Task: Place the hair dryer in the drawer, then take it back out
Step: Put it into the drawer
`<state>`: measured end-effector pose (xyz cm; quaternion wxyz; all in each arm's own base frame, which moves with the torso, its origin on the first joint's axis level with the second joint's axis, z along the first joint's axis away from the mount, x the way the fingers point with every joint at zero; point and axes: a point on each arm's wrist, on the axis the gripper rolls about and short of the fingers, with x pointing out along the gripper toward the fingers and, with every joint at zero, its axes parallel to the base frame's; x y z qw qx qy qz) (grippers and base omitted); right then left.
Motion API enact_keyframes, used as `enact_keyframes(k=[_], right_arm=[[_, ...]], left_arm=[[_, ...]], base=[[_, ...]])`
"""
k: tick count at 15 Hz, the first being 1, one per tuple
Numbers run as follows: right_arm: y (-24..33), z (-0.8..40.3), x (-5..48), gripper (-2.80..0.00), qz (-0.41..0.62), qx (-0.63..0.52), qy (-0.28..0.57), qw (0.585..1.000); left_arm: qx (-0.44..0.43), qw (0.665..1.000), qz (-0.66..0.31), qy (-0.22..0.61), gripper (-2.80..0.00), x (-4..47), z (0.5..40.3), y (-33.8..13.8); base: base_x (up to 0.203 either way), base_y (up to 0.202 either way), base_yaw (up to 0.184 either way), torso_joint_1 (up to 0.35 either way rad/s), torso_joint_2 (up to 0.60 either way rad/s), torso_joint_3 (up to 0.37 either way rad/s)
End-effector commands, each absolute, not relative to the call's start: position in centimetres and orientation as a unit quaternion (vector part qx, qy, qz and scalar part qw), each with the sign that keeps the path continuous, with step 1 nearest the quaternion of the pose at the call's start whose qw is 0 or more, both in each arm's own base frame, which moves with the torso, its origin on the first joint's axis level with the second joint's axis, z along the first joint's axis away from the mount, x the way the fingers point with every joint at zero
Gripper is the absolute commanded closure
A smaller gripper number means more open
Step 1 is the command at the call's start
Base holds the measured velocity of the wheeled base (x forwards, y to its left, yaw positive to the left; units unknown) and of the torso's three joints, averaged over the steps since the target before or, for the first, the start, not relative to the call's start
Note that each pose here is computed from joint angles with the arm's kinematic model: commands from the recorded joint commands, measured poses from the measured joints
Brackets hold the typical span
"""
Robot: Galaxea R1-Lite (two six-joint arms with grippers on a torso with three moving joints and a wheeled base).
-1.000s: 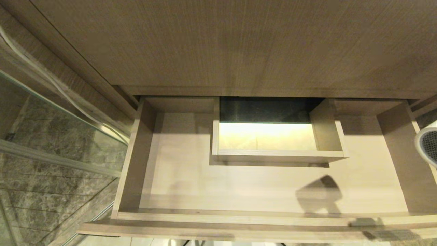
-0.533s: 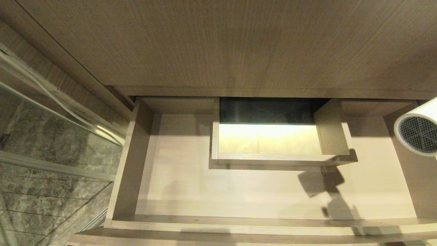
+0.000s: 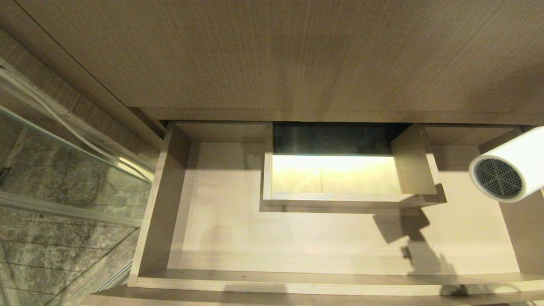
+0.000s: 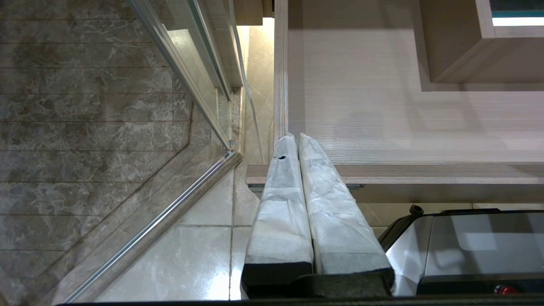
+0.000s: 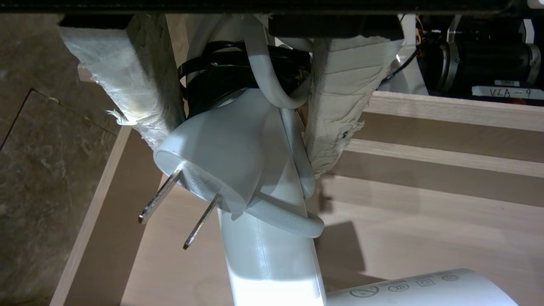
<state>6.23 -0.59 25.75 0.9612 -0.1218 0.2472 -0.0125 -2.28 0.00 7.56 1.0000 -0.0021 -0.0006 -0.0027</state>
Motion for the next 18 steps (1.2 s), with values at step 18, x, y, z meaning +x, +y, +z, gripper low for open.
enact_keyframes(k=[18], right_arm=[[-7.4, 16.8, 20.6, 0.0, -0.116, -0.065, 0.402, 0.906]], left_arm=[[-0.002, 1.0, -0.003, -0.001, 0.0, -2.3, 7.6, 0.0]], base=[[0.0, 0.0, 0.0, 0.0, 0.0, 0.0]])
